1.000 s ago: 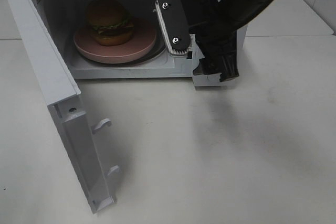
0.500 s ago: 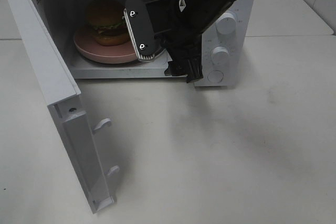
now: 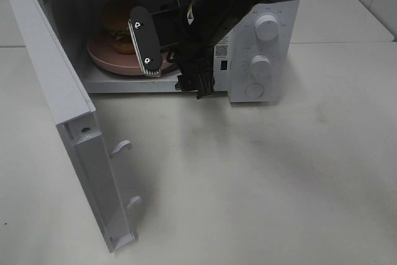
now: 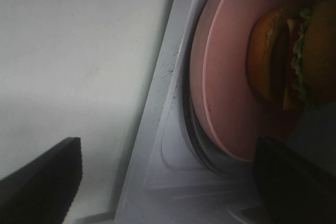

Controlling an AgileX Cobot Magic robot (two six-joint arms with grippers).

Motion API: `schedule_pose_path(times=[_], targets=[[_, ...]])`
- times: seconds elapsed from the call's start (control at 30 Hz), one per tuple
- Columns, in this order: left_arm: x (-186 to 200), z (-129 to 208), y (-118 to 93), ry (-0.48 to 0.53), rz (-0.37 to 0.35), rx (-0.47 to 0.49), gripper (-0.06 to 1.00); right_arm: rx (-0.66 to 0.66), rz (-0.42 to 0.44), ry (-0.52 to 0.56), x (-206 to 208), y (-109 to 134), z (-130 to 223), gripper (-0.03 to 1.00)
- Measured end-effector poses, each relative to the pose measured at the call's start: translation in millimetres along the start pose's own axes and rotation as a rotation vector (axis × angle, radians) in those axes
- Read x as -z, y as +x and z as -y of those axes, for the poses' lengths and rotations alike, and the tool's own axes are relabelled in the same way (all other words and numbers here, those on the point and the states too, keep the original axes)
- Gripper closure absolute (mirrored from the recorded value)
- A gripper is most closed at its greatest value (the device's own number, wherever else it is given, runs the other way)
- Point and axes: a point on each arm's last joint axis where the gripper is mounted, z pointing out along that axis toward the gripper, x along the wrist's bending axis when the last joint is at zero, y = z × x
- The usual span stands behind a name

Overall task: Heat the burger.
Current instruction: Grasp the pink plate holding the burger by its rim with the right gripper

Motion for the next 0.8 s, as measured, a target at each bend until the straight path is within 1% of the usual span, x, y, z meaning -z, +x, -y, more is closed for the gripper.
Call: schedule_pose_path(times=[0.1, 0.23, 0.57, 0.8], targets=[[0, 0, 0, 0.0, 0.0, 0.0, -0.04, -0.001, 0.001, -0.001, -3, -1, -1, 0.11], [0, 0, 0, 0.0, 0.0, 0.0, -0.04, -0.015, 0.005, -0.007, -17, -5, -3, 0.12], [0, 0, 0, 0.0, 0.0, 0.0, -0.04, -0.021, -0.013, -0.005, -50, -3, -6, 0.13], [0, 0, 0, 0.0, 0.0, 0.0, -0.04, -0.043, -0.007, -0.004, -63, -8, -8, 0.14]])
